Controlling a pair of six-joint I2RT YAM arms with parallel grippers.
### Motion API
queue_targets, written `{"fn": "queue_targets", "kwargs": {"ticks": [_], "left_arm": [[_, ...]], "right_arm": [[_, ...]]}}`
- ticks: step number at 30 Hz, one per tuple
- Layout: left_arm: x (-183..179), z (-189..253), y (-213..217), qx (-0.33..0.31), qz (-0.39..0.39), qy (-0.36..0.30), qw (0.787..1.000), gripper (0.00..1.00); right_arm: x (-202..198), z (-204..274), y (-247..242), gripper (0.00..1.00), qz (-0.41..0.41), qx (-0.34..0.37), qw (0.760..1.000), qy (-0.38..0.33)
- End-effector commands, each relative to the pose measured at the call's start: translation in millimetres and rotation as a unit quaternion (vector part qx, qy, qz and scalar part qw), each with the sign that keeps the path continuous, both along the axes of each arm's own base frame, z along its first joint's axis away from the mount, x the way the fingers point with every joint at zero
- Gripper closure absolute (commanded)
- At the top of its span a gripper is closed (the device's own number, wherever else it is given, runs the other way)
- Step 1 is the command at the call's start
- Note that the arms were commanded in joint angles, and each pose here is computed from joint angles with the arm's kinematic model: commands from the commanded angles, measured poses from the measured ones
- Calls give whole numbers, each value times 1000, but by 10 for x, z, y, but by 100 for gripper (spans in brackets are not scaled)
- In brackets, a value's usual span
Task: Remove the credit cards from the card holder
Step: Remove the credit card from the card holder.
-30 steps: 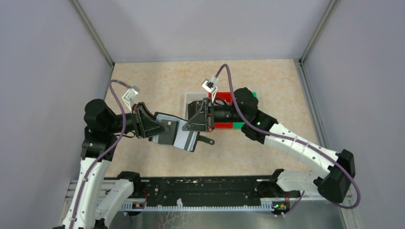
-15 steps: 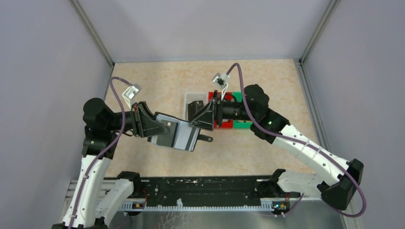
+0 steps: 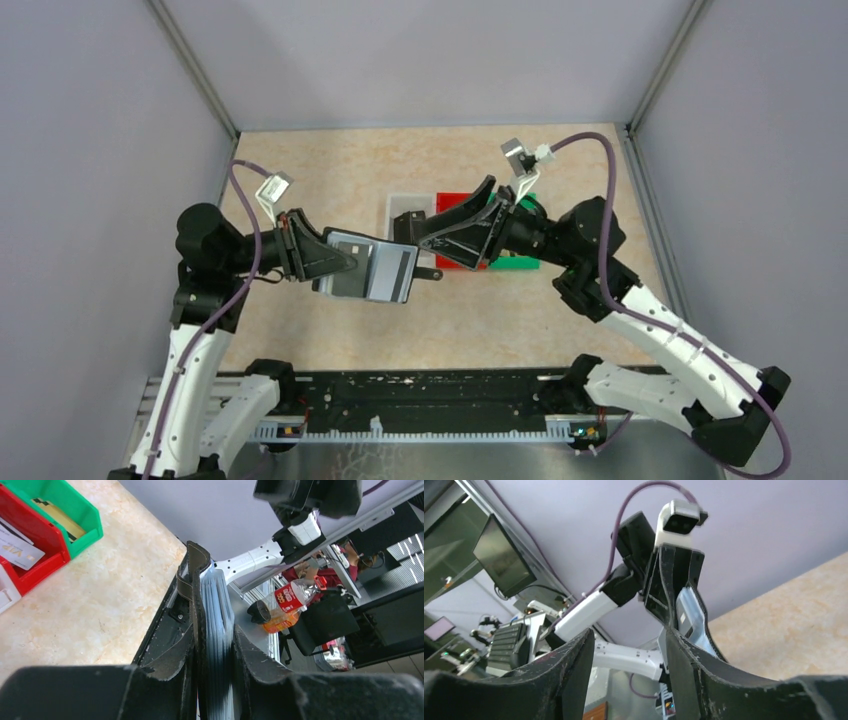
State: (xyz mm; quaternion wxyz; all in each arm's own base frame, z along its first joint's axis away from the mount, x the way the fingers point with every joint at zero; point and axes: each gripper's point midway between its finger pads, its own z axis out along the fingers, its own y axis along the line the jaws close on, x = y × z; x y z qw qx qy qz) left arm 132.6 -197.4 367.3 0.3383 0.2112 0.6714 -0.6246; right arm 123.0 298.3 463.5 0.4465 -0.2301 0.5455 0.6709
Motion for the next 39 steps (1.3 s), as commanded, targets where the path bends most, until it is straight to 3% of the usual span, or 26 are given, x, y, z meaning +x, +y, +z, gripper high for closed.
{"fn": "queue_targets", "kwargs": {"ticks": [1, 12, 30, 39], "left_arm": [[135, 97, 6, -3, 36, -5, 999, 100], [165, 130, 12, -2, 45, -10, 999, 100], [143, 180, 6, -7, 39, -13, 999, 100], [310, 98, 46, 8, 90, -14, 996, 100]], "right_arm": [[-87, -181, 183, 45, 56, 18, 997, 41], [-97, -623, 584, 46, 100, -7, 991, 87], [-125, -756, 853, 55, 131, -9, 985, 112], [-115, -747, 952, 79, 129, 8, 984, 121]]}}
